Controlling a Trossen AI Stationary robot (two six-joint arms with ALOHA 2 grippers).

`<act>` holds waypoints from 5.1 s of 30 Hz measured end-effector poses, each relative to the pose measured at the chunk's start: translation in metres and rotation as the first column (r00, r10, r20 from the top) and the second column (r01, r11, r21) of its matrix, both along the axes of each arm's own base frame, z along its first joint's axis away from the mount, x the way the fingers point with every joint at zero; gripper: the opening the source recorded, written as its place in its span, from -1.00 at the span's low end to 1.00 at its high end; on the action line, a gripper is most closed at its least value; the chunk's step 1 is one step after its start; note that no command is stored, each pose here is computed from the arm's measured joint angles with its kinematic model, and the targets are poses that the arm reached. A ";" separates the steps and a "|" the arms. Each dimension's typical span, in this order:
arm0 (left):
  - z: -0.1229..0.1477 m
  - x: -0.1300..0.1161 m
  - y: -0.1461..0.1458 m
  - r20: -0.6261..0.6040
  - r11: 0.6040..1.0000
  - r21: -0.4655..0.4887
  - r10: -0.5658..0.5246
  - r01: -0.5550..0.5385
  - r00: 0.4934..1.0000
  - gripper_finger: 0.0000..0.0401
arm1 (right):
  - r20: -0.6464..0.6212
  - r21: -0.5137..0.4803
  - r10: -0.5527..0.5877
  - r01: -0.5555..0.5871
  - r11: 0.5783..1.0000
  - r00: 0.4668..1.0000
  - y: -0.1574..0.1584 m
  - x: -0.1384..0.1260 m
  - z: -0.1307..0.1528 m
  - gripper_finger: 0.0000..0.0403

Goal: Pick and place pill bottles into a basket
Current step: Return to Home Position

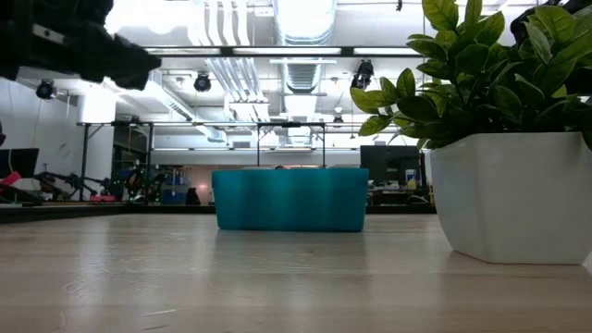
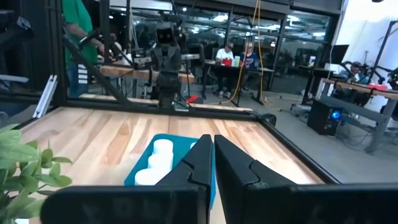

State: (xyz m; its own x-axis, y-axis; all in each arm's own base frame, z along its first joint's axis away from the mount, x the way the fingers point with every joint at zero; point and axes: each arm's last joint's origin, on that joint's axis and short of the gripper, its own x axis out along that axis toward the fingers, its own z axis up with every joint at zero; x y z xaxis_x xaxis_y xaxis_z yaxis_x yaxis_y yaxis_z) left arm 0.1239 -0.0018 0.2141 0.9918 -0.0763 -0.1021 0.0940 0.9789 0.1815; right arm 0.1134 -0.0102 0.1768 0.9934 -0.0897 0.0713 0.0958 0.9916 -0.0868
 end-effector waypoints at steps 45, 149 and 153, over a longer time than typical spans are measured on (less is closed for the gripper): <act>-0.045 -0.026 -0.001 0.076 0.996 -0.085 -0.030 0.036 0.997 -0.99 | -0.055 0.007 -0.002 0.002 1.000 0.998 0.001 -0.017 -0.009 -0.96; -0.048 -0.024 0.001 0.041 0.995 -0.076 0.062 -0.058 0.997 -0.99 | -0.063 0.092 0.008 -0.002 0.996 0.998 0.002 -0.016 -0.011 -0.96; -0.048 -0.024 0.001 0.041 0.995 -0.076 0.061 -0.058 0.997 -0.99 | -0.064 0.092 0.008 -0.002 0.996 0.998 0.002 -0.016 -0.011 -0.96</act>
